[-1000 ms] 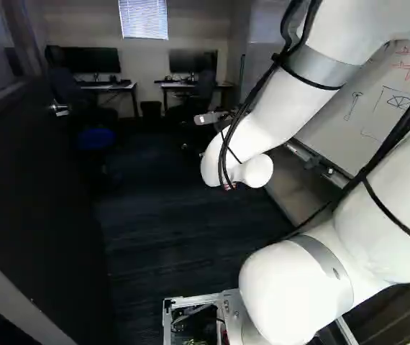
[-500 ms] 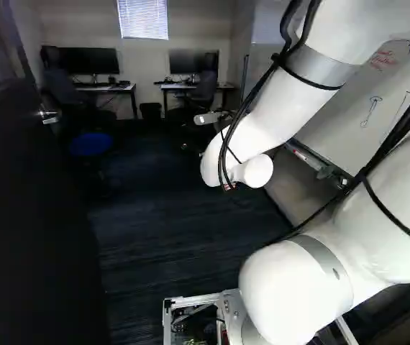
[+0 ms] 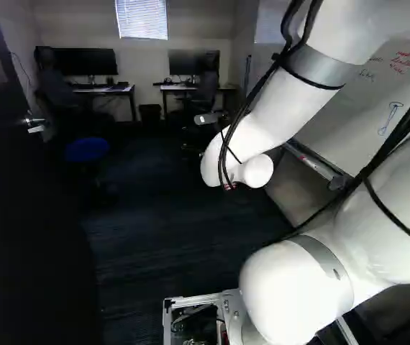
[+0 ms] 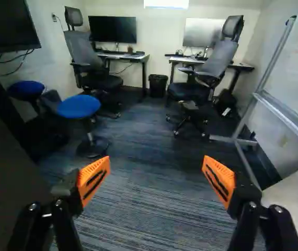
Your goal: Open the door and move inside
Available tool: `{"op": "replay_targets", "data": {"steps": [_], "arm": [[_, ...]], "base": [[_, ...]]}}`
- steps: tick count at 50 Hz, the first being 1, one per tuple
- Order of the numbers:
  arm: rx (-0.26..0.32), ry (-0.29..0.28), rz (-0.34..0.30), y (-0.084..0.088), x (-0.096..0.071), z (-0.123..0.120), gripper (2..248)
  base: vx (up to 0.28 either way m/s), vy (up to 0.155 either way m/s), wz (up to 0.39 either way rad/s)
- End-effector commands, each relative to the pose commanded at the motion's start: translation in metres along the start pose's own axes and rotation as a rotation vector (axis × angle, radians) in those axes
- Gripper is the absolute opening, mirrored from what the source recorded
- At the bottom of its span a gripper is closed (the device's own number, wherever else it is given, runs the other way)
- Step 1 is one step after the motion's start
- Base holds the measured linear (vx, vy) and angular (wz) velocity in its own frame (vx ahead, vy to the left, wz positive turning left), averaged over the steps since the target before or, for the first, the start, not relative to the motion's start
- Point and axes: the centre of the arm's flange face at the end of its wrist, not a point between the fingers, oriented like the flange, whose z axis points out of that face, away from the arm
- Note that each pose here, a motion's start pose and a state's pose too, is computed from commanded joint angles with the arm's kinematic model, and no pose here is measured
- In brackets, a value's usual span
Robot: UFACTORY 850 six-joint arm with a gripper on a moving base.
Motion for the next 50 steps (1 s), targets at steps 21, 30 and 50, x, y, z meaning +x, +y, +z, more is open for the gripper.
{"op": "replay_targets", "data": {"steps": [21,30,50], "arm": [[0.000,0.000,0.000,0.0000,0.0000,0.0000,247],[0.000,0.000,0.000,0.0000,0.0000,0.0000,247],[0.000,0.000,0.000,0.0000,0.0000,0.0000,247]], "base": [[0.179,0.040,-0.010],[0.168,0.025,0.000],[0.182,0.035,-0.020]]}}
